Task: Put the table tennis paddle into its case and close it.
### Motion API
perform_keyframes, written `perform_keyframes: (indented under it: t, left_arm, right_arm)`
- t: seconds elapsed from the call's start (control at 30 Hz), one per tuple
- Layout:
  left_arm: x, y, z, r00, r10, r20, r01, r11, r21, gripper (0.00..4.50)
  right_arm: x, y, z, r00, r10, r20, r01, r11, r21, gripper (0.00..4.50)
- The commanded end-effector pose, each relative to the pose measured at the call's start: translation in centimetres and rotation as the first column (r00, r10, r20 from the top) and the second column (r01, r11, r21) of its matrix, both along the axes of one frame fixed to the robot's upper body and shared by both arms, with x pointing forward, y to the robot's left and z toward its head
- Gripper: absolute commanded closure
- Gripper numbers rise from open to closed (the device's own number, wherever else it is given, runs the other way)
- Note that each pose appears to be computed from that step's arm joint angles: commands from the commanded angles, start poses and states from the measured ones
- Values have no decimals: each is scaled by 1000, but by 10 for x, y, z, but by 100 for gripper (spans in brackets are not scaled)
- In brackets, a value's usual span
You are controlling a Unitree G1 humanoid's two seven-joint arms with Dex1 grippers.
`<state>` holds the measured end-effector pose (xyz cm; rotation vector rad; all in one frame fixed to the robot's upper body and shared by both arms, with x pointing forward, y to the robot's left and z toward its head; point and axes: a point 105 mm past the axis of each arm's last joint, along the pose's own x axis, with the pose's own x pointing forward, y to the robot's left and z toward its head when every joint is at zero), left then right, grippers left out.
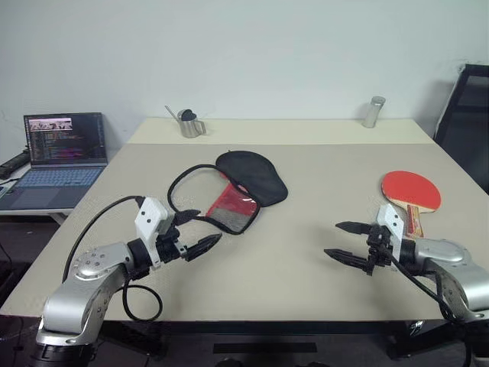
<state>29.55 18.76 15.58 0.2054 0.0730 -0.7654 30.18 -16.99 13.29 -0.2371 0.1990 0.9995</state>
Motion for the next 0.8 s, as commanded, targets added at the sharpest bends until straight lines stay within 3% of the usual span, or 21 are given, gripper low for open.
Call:
perform_keyframes:
  t: [0.03, 0.13, 0.27, 0.57, 0.8]
  left_arm:
    - [1, 8, 4, 997, 58, 46, -58, 998, 18, 0]
    - [5, 10, 0, 993, 87, 74, -90, 995, 42, 0]
    - [10, 11, 11, 989, 105, 102, -100, 994, -51, 0]
    - [23, 14, 6, 984, 144, 105, -135, 987, -90, 0]
    - [53, 38, 3, 944, 319, 87, -310, 946, -95, 0]
  right_arm:
    - [-1, -1, 12, 1000, 9, 29, -8, 1000, -11, 1]
    - [-1, 2, 13, 999, 22, 27, -22, 1000, -9, 1]
    - [-2, 17, 31, 997, 64, 52, -65, 998, 21, 1]
    - [-6, 44, 54, 987, 118, 110, -125, 991, 53, 1]
    - [5, 56, 63, 979, 130, 159, -143, 987, 78, 1]
